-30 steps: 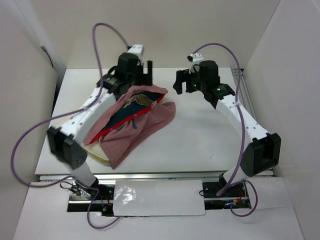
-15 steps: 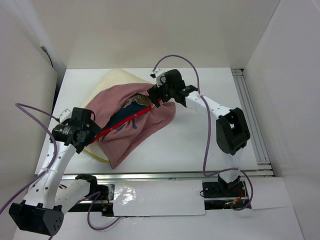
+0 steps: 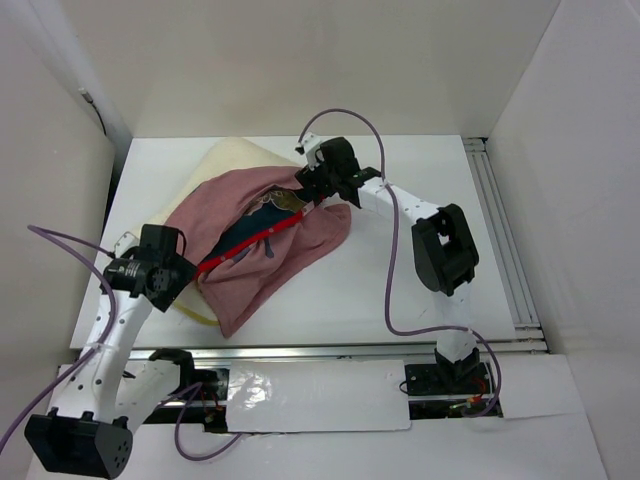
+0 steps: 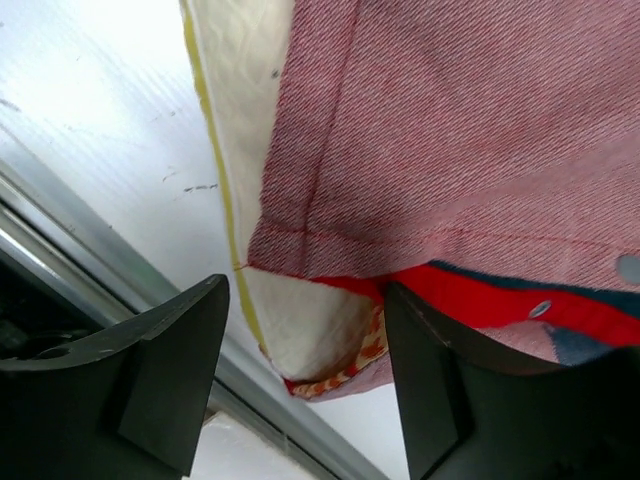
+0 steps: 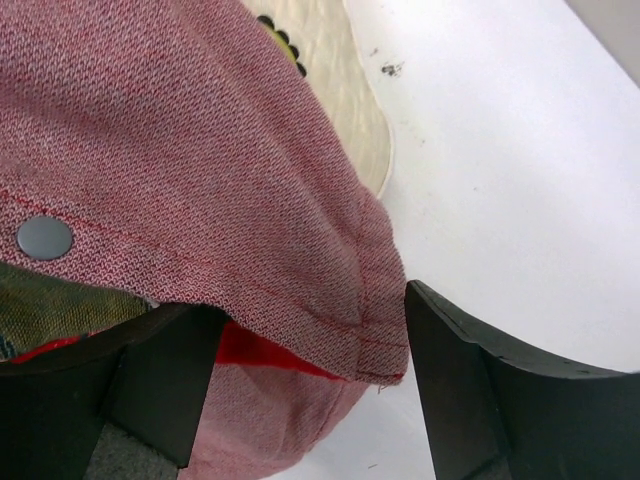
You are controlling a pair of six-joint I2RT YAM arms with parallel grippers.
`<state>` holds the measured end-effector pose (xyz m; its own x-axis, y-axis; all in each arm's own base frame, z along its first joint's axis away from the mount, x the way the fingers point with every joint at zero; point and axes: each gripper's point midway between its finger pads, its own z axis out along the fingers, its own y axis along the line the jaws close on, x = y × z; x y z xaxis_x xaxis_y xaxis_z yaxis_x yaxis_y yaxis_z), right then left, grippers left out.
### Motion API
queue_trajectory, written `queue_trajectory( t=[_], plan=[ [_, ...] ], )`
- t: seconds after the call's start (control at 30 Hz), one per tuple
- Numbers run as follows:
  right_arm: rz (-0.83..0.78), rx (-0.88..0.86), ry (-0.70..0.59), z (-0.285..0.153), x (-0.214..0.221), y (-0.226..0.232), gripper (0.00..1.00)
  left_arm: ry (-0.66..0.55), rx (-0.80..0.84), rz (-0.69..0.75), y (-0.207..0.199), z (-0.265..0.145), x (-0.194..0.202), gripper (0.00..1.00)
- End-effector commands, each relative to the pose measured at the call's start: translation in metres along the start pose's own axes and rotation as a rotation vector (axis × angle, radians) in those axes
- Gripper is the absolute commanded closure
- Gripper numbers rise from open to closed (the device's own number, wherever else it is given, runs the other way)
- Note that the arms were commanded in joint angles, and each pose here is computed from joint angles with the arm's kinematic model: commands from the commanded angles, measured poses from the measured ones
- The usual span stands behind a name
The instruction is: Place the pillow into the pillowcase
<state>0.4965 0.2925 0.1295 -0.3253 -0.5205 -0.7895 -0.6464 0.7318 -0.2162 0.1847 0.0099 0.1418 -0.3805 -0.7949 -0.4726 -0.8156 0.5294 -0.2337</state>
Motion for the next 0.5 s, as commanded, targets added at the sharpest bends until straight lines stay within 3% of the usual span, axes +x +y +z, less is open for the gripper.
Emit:
queue_trajectory(
  t=[0.0,0.1,0.2,0.23,0.27,0.3,0.33,0.4,0.47],
  plan=[
    [-0.011,0.063,-0.106,-0.002,-0.034,-0.017,0.21,-0.077,0.019,-0.020,-0.014,0.005,-0.019,0.24],
    [-0.011,0.059,-0.090,0.005,-0.034,-0.017,0.21,-0.073,-0.027,-0.037,-0.014,0.012,-0.025,0.22],
    [-0.010,0.060,-0.061,0.014,-0.023,-0.016,0.27,-0.083,-0.062,-0.069,-0.012,0.012,-0.030,0.38],
    [-0.010,0.060,-0.061,0.014,-0.023,-0.016,0.33,-0.098,-0.074,-0.077,-0.009,0.013,-0.034,0.57],
    [-0.010,0.060,-0.062,0.016,-0.024,-0.016,0.40,-0.119,-0.057,-0.099,-0.013,0.005,-0.041,0.68],
    [-0.010,0.063,-0.071,0.016,-0.026,-0.017,0.60,-0.133,-0.052,-0.103,-0.013,0.001,-0.044,0.79],
    [-0.001,0.062,-0.071,0.016,-0.026,-0.017,0.71,-0.153,-0.038,-0.121,-0.015,-0.004,-0.050,0.95],
    [0.016,0.101,-0.116,0.009,-0.042,-0.025,0.94,-0.197,0.005,-0.132,-0.017,-0.017,-0.060,1.00],
    [0.042,0.141,-0.164,-0.006,-0.055,-0.032,1.00,-0.246,0.064,-0.144,-0.024,-0.027,-0.071,1.00]
  ],
)
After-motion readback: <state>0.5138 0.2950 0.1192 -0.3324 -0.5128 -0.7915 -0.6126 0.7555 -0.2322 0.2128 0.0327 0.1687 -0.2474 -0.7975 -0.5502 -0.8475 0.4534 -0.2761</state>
